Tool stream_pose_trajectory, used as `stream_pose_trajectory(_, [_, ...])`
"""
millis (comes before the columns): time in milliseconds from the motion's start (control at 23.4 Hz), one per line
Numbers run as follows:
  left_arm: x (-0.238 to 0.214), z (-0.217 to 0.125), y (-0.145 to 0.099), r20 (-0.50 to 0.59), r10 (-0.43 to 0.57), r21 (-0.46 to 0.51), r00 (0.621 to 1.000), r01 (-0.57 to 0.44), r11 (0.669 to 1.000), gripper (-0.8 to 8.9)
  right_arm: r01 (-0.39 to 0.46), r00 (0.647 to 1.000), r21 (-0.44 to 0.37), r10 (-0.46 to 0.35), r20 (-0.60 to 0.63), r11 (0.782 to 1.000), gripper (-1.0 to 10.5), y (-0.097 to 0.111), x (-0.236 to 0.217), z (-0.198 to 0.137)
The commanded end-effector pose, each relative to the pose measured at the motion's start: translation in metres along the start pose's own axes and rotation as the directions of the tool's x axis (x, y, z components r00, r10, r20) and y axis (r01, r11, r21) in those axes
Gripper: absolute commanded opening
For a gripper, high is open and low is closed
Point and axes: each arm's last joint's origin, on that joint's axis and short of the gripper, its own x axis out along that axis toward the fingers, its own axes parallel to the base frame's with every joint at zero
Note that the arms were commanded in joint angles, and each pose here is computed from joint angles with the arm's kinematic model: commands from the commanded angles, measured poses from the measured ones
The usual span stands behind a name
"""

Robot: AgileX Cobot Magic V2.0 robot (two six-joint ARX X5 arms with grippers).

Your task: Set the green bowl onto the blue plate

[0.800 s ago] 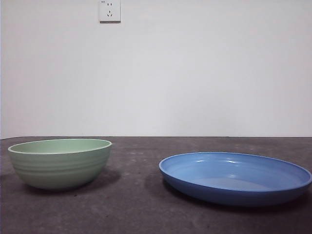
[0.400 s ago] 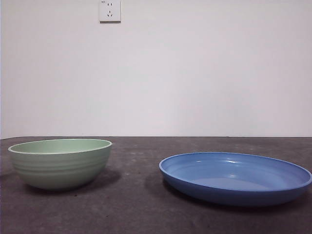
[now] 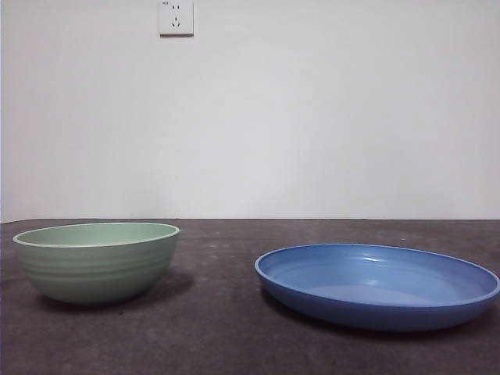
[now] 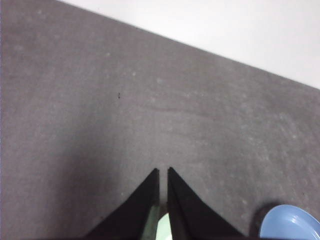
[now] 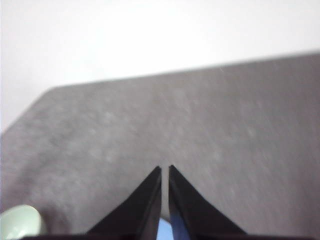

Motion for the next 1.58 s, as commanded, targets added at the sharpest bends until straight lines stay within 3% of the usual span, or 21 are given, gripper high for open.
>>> stream_pose_trajectory(43, [-0.005,0.010,-0.005,-0.004,-0.009,0.000,1.000,0.009,1.000,0.27,-0.049,0.996,-0.032,0.051,0.067,0.998,0.2,0.010,-0.005,0.013])
stream_pose_trajectory(257, [-0.009,0.014,-0.008,0.017,-0.017,0.006,1.000,0.017,1.000,0.27,-0.185,0.977,-0.081,0.192,0.089,0.979,0.2,0.024,-0.014,0.018])
stream_pose_trajectory(428, [-0.009,0.014,-0.008,0.013,-0.019,0.007,1.000,0.019,1.000,0.27,-0.246,0.958,-0.122,0.260,0.120,0.962,0.2,0.030,-0.020,0.021])
stream_pose_trajectory(556, [-0.009,0.012,-0.009,-0.002,-0.024,0.008,1.000,0.024,1.000,0.28,-0.238,0.961,-0.115,0.251,0.119,0.964,0.3,0.030,-0.020,0.021])
stream_pose_trajectory(770, [-0.006,0.012,-0.011,-0.028,-0.071,0.015,0.997,0.071,0.997,0.51,-0.182,0.982,-0.039,0.184,0.047,0.983,3.5,0.022,-0.008,0.014])
stream_pose_trajectory(856, [-0.003,0.011,-0.011,-0.048,-0.094,0.021,0.994,0.096,0.995,1.30,-0.168,0.986,-0.010,0.168,-0.004,0.986,3.8,0.018,0.000,0.011])
stream_pose_trajectory(1027, [0.006,0.008,-0.011,-0.119,-0.145,0.033,0.982,0.149,0.988,3.89,-0.140,0.981,0.055,0.145,-0.125,0.989,4.2,0.009,0.018,0.000])
stream_pose_trajectory(1113, [0.012,0.006,-0.010,-0.157,-0.149,0.035,0.976,0.157,0.987,4.37,-0.118,0.973,0.085,0.132,-0.188,0.989,5.0,0.005,0.025,-0.005])
stream_pose_trajectory(1241, [0.022,0.002,-0.010,-0.220,-0.148,0.043,0.964,0.161,0.986,4.46,-0.092,0.956,0.109,0.119,-0.267,0.990,5.9,0.000,0.033,-0.011])
stream_pose_trajectory(1583, [0.052,-0.008,-0.009,-0.361,-0.135,0.037,0.923,0.159,0.987,4.77,-0.047,0.907,0.136,0.099,-0.409,0.990,6.0,-0.007,0.042,-0.027])
